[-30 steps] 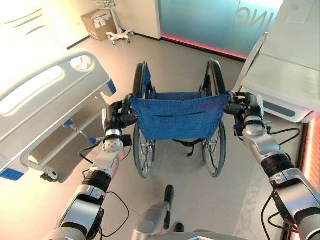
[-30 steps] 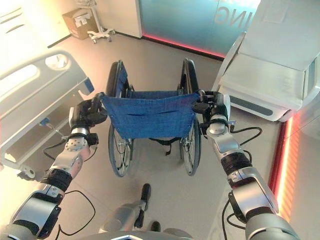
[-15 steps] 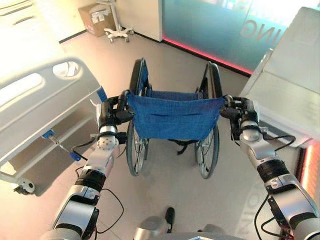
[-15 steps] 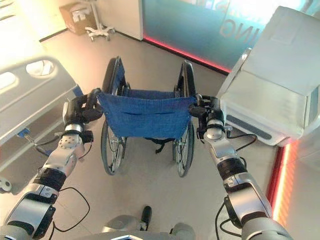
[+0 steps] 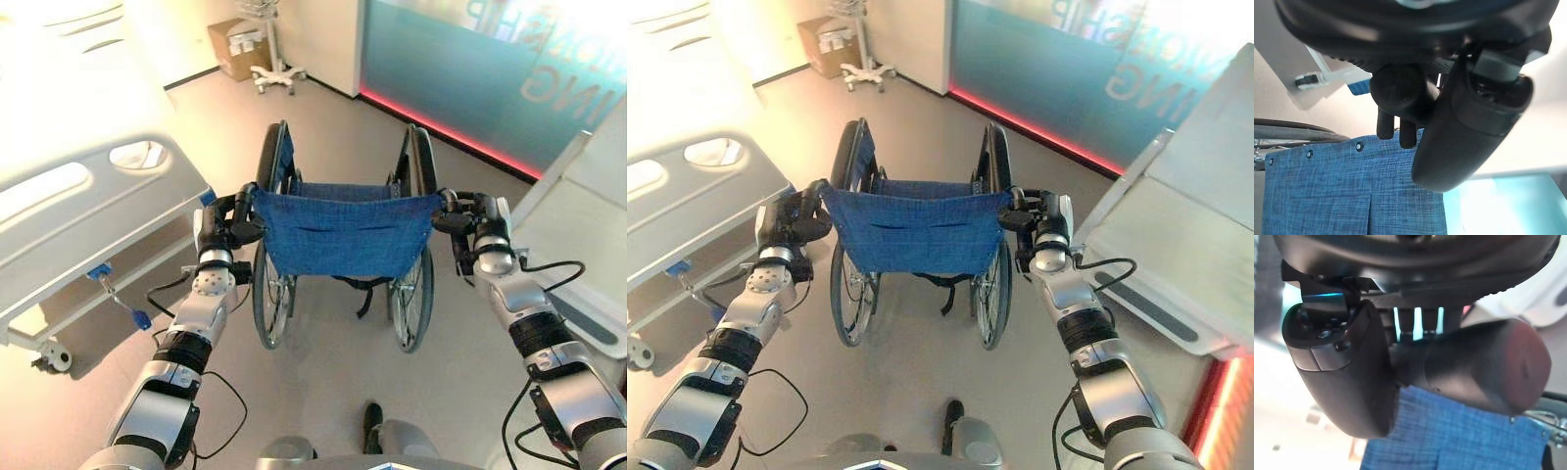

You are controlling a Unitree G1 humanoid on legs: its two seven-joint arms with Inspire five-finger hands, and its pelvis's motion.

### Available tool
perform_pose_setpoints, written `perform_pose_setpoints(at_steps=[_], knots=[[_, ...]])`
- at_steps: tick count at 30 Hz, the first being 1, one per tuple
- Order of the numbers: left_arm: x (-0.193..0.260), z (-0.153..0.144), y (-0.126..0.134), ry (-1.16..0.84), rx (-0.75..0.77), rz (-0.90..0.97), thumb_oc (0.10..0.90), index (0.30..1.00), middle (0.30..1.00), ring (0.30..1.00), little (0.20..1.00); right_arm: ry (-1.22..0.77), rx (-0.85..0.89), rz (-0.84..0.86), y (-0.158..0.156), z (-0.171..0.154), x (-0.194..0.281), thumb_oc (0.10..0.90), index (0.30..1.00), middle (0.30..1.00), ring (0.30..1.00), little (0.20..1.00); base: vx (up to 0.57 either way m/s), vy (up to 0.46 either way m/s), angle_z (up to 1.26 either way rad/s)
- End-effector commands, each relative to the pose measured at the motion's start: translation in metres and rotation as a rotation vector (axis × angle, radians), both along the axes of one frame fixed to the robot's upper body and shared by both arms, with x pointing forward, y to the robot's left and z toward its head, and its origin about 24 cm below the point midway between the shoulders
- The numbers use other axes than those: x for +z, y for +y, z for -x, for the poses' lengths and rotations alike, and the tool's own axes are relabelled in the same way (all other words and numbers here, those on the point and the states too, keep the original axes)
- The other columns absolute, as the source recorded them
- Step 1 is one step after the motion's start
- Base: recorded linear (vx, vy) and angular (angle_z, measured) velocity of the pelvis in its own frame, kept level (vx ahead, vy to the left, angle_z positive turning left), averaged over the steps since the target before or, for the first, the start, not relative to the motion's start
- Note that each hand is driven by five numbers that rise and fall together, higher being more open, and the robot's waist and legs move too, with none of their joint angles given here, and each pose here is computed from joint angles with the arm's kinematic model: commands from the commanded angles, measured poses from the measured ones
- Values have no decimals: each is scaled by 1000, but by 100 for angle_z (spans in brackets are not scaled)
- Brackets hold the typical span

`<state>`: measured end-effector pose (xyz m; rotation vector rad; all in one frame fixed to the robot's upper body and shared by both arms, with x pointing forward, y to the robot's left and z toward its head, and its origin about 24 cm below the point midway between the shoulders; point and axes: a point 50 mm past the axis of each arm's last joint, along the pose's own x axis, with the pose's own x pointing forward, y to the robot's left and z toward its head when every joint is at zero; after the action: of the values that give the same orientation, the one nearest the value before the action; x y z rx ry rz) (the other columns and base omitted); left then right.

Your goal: Push the wheelchair next to the bed

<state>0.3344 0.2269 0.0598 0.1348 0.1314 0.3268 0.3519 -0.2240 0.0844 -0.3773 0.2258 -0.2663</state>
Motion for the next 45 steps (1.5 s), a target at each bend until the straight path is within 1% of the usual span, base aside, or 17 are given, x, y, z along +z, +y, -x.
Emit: perform_pose_setpoints(at_steps=[1,5,6,9,11,12,16,19,21,25,29,31,33,36,39,42,45], knots=[[22,-4,-23,-156,-197,-67,400,300,300,300,300,-95,194,115,1,0,23,400,300,300,300,300,377,-116,29],[13,4,-26,-158,-183,-50,400,300,300,300,300,-96,203,121,15,-4,20,400,300,300,300,300,534,-79,-12],[12,6,-31,-158,-186,-45,400,300,300,300,300,-99,200,123,18,-5,20,400,300,300,300,300,360,-54,-27],[17,4,-33,-175,-186,-36,400,300,300,300,300,-121,190,143,20,-12,29,400,300,300,300,300,369,-55,-24],[17,2,-30,-164,-178,-30,400,300,300,300,300,-116,194,133,24,-17,29,400,300,300,300,300,446,-32,-25],[16,4,-27,-152,-194,-64,400,300,300,300,300,-111,189,128,22,-14,24,400,300,300,300,300,369,-19,-61],[15,7,-24,-122,-211,-95,400,300,300,300,300,-88,181,88,14,-3,13,400,300,300,300,300,415,-24,-18],[19,0,-29,-121,-240,-113,400,300,300,300,300,-87,160,72,14,-3,8,400,300,300,300,300,349,-174,24],[28,-8,-32,-131,-268,-119,400,300,300,300,300,-97,138,68,12,-6,11,400,300,300,300,300,310,-302,60],[35,-13,-37,-146,-285,-82,400,300,300,300,300,-112,133,87,10,-8,19,400,300,300,300,300,379,-335,83],[33,-12,-43,-167,-270,-34,400,300,300,300,300,-134,162,125,19,-12,36,400,300,300,300,300,413,-407,68],[30,-10,-44,-166,-284,-18,400,300,300,300,300,-140,151,125,16,-14,42,400,300,300,300,300,370,-453,30],[22,-5,-43,-143,-259,4,400,300,300,300,300,-138,195,145,13,-12,50,400,300,300,300,300,468,-467,67],[12,2,-38,-123,-234,21,400,300,300,300,300,-123,222,144,3,-6,46,400,300,300,300,300,343,-417,41],[5,8,-44,-115,-241,36,400,300,300,300,300,-137,223,167,-1,-3,42,400,300,300,300,300,292,-395,31],[0,12,-47,-110,-249,48,400,300,300,300,300,-142,233,183,0,-3,41,400,300,300,300,300,359,-243,23],[-3,14,-47,-108,-243,61,400,300,300,300,300,-140,244,197,10,-6,39,400,300,300,300,300,391,-76,29]])
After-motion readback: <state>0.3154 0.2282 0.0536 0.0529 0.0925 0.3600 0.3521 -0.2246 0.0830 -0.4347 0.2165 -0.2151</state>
